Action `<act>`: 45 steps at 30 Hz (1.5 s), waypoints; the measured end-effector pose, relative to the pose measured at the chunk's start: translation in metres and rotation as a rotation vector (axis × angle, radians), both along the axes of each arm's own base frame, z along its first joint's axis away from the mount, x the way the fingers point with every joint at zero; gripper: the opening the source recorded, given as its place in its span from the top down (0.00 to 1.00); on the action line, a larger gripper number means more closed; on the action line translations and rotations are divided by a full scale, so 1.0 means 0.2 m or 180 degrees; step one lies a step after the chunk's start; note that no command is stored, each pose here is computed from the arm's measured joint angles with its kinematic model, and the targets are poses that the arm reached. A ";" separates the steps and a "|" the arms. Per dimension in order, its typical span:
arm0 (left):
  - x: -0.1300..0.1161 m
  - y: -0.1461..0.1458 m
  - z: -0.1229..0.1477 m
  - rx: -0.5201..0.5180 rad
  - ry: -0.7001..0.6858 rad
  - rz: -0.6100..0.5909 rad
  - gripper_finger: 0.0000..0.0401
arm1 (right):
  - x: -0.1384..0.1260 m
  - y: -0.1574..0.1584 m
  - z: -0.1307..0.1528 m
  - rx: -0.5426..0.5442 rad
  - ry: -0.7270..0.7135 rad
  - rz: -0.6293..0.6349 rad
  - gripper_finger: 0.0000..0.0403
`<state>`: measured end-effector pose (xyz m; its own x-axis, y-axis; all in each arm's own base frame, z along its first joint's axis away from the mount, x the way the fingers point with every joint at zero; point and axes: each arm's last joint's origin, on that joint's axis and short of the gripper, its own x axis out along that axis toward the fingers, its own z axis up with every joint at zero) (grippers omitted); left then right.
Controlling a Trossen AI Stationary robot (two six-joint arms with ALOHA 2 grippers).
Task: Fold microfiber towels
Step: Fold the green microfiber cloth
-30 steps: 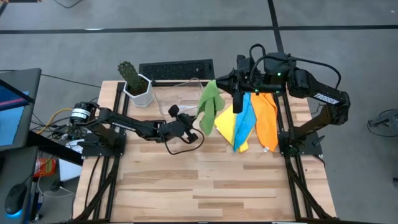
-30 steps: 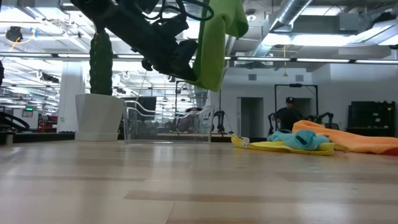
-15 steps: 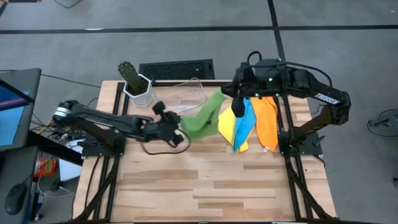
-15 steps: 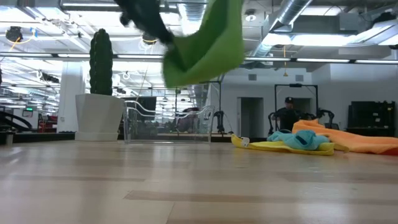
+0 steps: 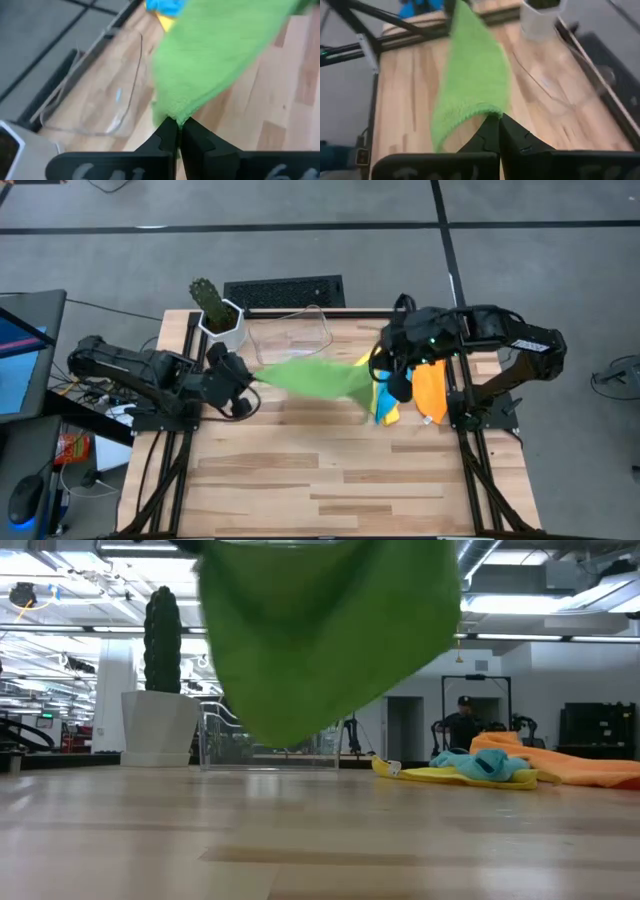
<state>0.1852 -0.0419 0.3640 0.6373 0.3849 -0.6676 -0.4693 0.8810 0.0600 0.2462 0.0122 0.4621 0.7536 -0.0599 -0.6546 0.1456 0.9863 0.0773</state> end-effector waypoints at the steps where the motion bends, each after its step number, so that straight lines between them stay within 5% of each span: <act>1: -0.01 0.00 -0.01 -0.0047 0.0068 0.0018 1.00 | -0.01 0.00 -0.01 0.0046 0.0055 -0.0035 0.96; 14: -0.04 -0.11 -0.03 -0.1258 0.0321 -0.0307 1.00 | -0.02 0.17 -0.04 0.0664 0.0328 0.0124 0.96; 25: -0.09 -0.43 0.04 -0.2734 -0.0112 -0.0503 1.00 | 0.04 0.46 -0.19 0.1022 0.0597 0.0280 0.96; 31: -0.13 -0.59 -0.02 -0.3069 0.0279 -0.0364 1.00 | 0.09 0.52 -0.28 0.1207 0.0583 0.0321 0.95; 34: -0.13 -0.66 -0.08 -0.3001 0.0581 -0.0439 1.00 | 0.12 0.55 -0.35 0.1389 0.0557 0.0322 0.95; 40: -0.16 -0.65 -0.17 -0.2344 0.1025 -0.0431 1.00 | 0.22 0.59 -0.49 0.1625 0.0111 0.0362 0.94; 45: -0.19 -0.58 -0.19 -0.1657 0.1045 -0.0304 1.00 | 0.25 0.50 -0.67 0.1483 0.0413 0.0069 0.95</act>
